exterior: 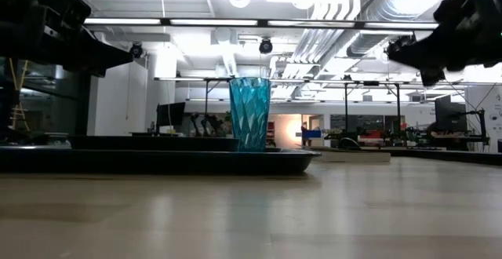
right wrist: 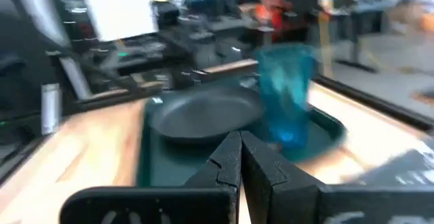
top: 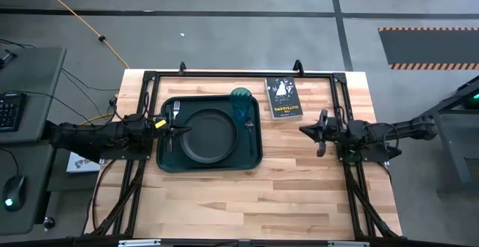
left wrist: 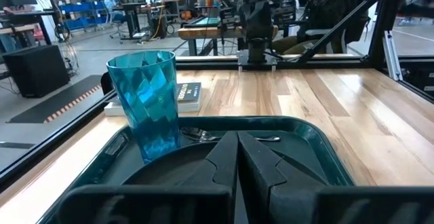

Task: Pick and place plate/cup/fork/spoon on tray
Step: Return to Home Position

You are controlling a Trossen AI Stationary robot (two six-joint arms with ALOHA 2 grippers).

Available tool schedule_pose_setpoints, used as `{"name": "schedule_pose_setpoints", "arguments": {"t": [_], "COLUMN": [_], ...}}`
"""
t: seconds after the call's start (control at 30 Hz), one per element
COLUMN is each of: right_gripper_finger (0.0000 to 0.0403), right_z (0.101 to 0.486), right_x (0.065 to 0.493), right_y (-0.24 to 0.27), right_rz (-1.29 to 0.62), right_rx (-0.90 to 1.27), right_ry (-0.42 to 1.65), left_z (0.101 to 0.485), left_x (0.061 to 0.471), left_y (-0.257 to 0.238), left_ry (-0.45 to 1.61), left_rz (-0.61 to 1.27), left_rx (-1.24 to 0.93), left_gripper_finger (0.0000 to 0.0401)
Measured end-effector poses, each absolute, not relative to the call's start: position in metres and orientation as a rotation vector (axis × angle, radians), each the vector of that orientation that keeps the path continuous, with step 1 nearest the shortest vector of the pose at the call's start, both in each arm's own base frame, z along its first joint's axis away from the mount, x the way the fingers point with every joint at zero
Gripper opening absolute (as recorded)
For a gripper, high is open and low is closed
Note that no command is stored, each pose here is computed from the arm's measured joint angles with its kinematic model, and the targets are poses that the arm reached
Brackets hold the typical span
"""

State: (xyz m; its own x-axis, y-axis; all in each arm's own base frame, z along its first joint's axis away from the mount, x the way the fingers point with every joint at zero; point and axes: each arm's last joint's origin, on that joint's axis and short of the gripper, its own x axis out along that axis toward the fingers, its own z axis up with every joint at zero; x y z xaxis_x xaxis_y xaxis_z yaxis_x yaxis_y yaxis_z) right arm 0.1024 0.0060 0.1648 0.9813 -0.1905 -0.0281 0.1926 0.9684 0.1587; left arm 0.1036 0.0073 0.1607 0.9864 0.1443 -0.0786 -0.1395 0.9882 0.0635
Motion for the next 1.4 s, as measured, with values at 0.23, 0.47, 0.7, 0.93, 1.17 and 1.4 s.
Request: {"name": "schedule_pose_setpoints", "arguments": {"t": [0.23,0.47,0.7,0.93,1.17,1.4], "right_gripper_finger": [0.0000,0.0000,0.0000,0.0000,0.0000,0.0000], "right_z": [0.168,0.163,0.162,0.162,0.162,0.168], "right_x": [0.100,0.103,0.104,0.104,0.103,0.100], "right_y": [0.009,0.009,0.010,0.010,0.010,0.009], "right_rz": [-0.093,-0.099,-0.098,-0.098,-0.098,-0.093], "right_rx": [0.063,0.068,0.145,0.144,0.145,0.159], "right_ry": [-0.010,0.044,0.050,0.051,0.048,-0.017], "left_z": [0.161,0.161,0.161,0.161,0.164,0.173], "left_x": [0.104,0.104,0.104,0.104,0.101,0.097], "left_y": [0.007,0.007,0.007,0.007,0.007,0.007], "left_ry": [0.081,0.081,0.081,0.079,0.039,-0.067], "left_rz": [0.145,0.146,0.146,0.144,0.146,0.149], "left_rx": [0.058,0.058,0.058,0.058,0.057,0.053], "left_gripper_finger": [0.0003,0.0003,0.0003,0.0003,0.0003,0.0003]}}
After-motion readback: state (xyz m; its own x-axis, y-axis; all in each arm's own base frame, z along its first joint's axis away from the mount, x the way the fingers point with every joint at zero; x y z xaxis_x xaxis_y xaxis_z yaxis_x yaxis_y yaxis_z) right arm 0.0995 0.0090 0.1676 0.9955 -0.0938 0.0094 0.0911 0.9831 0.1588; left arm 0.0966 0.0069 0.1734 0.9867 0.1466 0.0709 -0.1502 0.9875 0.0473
